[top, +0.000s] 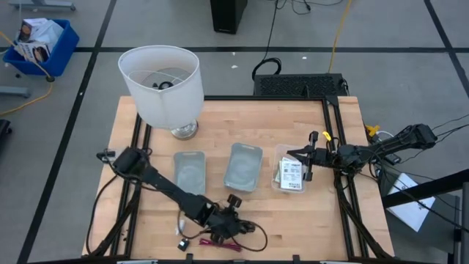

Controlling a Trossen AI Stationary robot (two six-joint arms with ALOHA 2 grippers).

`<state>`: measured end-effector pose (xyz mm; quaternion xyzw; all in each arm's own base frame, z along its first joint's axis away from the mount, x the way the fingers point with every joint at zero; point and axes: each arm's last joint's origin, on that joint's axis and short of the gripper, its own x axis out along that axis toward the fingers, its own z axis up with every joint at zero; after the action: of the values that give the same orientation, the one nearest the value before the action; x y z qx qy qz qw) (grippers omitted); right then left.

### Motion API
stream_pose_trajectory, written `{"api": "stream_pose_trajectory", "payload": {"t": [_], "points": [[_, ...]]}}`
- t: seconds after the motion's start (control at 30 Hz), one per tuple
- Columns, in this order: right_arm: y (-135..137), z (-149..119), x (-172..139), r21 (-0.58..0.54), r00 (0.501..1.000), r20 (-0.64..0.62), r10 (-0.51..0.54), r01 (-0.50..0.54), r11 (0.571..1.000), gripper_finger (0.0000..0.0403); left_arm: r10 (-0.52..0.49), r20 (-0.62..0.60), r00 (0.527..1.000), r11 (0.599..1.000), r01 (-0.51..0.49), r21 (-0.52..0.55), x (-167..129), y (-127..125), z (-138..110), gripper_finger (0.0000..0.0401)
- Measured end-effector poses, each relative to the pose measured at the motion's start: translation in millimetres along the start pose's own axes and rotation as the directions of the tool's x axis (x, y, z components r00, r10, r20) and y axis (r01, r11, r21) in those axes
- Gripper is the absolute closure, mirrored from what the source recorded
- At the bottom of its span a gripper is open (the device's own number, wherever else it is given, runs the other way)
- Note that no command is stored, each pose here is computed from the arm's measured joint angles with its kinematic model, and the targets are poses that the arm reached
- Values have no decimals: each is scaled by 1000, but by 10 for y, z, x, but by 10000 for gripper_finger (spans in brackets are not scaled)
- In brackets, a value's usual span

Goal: Pick and place items into bin
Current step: Put the top black charger cable into the right gray bin

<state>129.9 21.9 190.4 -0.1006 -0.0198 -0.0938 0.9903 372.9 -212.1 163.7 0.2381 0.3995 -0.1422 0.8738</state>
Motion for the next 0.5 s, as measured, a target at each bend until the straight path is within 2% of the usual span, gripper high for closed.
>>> {"api": "stream_pose_trajectory", "payload": {"t": [0.1,0.2,0.27,0.33,0.4,0.5], "points": [[0,-1,0,1,1000,0,0,0,1000,399,156,45,987,986,-159,58,-325,147,198,365],[0,-1,1,3,1000,-1,0,0,1000,399,281,5,960,952,-280,125,-547,319,246,366],[1,-2,1,6,1000,-1,1,-1,1000,399,358,-7,934,927,-355,124,-678,478,263,366],[2,-3,2,6,1000,-2,1,-1,1000,399,440,-15,898,898,-440,32,-790,700,271,366],[3,-4,3,5,1000,-3,2,-2,1000,399,482,-28,876,863,-480,-157,-858,955,243,366],[4,-9,3,2,1000,-6,3,-3,1000,399,461,-31,887,793,-428,-433,-858,1269,174,366]]}}
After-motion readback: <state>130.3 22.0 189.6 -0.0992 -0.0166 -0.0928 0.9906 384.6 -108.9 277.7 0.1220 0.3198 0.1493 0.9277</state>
